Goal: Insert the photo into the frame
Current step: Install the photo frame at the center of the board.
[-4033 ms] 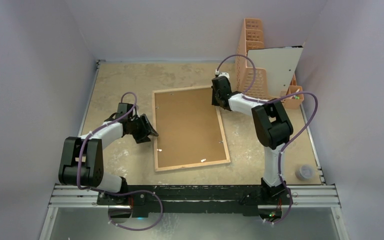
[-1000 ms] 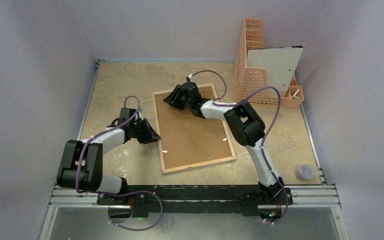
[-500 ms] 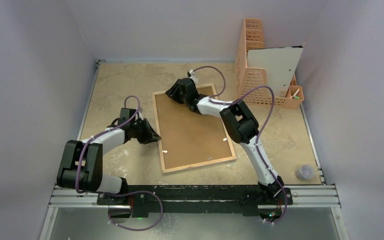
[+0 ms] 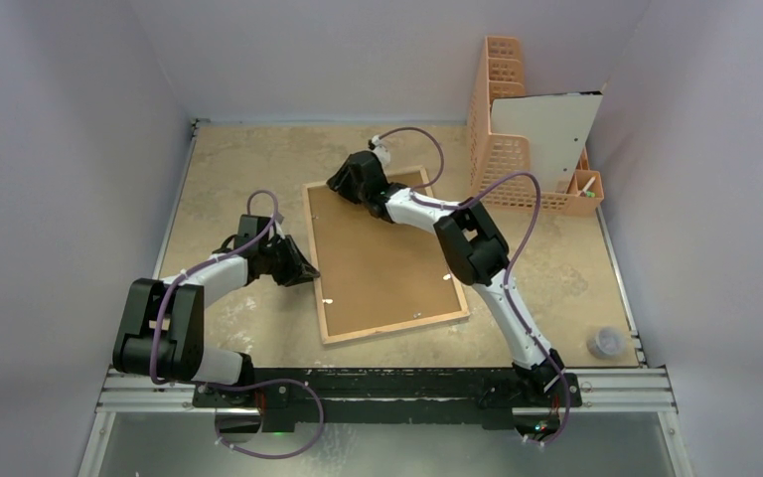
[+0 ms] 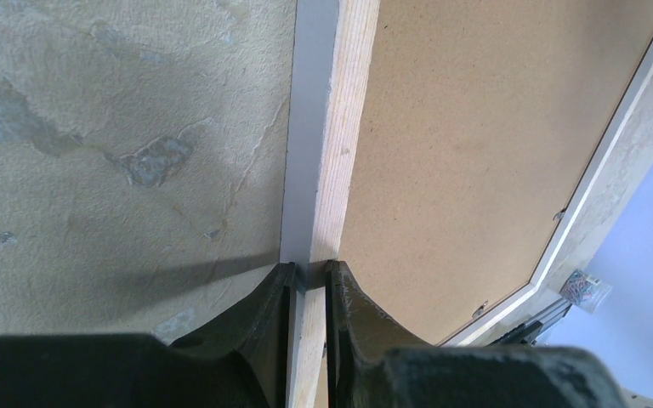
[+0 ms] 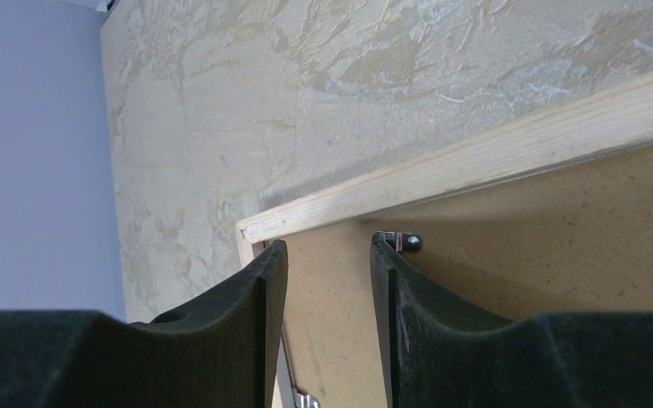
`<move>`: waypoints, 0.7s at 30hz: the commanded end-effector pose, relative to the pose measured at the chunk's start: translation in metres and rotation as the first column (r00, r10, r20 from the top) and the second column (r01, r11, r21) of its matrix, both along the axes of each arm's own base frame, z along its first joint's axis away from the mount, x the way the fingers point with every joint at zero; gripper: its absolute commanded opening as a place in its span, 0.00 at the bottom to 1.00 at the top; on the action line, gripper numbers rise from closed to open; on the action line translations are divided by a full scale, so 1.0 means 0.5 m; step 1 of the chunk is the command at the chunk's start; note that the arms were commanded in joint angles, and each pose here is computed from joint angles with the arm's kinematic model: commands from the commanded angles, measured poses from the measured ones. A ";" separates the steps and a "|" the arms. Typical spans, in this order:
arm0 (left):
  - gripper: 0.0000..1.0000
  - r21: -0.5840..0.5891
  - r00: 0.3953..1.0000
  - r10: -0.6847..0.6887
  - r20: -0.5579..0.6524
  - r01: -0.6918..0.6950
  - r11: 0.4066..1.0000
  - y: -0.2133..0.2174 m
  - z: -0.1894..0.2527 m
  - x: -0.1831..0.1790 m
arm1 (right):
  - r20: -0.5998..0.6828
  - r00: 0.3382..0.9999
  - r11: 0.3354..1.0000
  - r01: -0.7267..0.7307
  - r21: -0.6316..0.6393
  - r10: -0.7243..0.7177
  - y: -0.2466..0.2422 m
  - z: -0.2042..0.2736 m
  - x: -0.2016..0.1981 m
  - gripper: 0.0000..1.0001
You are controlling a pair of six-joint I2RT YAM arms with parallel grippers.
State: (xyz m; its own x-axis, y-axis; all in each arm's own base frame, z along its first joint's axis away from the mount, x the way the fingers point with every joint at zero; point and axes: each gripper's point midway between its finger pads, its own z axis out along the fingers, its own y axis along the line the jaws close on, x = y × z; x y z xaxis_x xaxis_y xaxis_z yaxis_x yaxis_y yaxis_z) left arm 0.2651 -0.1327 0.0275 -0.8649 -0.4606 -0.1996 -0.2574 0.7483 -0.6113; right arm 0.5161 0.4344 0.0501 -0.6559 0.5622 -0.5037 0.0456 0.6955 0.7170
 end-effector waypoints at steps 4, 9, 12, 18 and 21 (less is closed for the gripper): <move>0.08 0.026 0.995 -0.023 -0.098 0.025 0.999 0.000 -0.035 -0.050 | -0.048 0.993 0.980 0.101 -0.172 -0.111 -0.061 -0.085 0.020 0.45; 0.08 0.039 0.994 -0.015 -0.108 0.019 0.999 0.004 -0.039 -0.052 | -0.047 0.989 0.971 0.130 -0.202 -0.142 -0.072 -0.092 0.028 0.44; 0.08 0.048 0.993 -0.009 -0.115 0.015 0.999 0.008 -0.041 -0.055 | -0.038 0.987 0.966 0.147 -0.212 -0.158 -0.078 -0.086 0.032 0.44; 0.08 0.060 0.993 -0.002 -0.119 0.009 0.998 0.012 -0.044 -0.056 | 0.022 0.976 0.944 0.217 -0.247 -0.218 -0.103 -0.067 0.054 0.43; 0.08 0.064 0.993 0.001 -0.121 0.007 0.998 0.013 -0.044 -0.057 | 0.046 0.973 0.940 0.232 -0.252 -0.228 -0.108 -0.054 0.058 0.42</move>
